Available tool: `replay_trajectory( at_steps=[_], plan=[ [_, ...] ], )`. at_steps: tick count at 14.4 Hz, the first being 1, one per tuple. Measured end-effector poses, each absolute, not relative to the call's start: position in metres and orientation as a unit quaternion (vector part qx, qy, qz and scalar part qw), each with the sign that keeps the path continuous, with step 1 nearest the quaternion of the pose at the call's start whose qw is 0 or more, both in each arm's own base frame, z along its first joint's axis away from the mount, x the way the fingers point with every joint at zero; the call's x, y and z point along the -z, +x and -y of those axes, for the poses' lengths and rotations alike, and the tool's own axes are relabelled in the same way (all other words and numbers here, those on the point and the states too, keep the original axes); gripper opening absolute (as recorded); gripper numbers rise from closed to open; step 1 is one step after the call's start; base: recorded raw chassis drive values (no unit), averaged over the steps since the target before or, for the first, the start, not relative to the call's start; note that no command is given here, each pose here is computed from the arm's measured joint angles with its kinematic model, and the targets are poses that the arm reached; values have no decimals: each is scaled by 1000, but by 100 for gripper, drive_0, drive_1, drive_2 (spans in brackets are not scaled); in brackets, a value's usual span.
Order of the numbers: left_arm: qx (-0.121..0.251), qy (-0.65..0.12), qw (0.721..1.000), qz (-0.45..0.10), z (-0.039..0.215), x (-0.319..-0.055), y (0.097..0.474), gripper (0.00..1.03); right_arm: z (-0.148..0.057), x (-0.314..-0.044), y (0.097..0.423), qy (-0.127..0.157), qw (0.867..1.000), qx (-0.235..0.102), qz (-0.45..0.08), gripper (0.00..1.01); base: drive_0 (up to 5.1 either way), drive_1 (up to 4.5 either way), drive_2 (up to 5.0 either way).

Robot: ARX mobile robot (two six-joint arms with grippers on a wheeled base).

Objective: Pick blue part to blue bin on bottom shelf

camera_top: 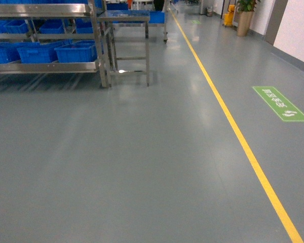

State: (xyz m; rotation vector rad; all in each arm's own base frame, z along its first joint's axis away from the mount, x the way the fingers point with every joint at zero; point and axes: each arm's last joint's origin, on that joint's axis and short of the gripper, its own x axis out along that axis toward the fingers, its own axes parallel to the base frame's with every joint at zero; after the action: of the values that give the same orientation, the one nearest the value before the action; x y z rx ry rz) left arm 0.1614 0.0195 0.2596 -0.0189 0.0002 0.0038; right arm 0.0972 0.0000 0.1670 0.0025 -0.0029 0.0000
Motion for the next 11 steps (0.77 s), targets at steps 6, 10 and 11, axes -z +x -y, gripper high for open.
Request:
replay_trajectory(
  at_steps=[6,10,11],
  plan=[
    [-2,-9,1000,0,-20,-260,161,44,0,-167,97,1,1000,0,1,98,-12,399,-423],
    [-2,-10,1000,1,-20,-260,161,44,0,-167,97,1,1000,0,4,98,-12,399,-423],
    [-2,-9,1000,2,-19,-260,161,44,0,-167,97,1,1000,0,0,98,-12,399,-423]
  ],
)
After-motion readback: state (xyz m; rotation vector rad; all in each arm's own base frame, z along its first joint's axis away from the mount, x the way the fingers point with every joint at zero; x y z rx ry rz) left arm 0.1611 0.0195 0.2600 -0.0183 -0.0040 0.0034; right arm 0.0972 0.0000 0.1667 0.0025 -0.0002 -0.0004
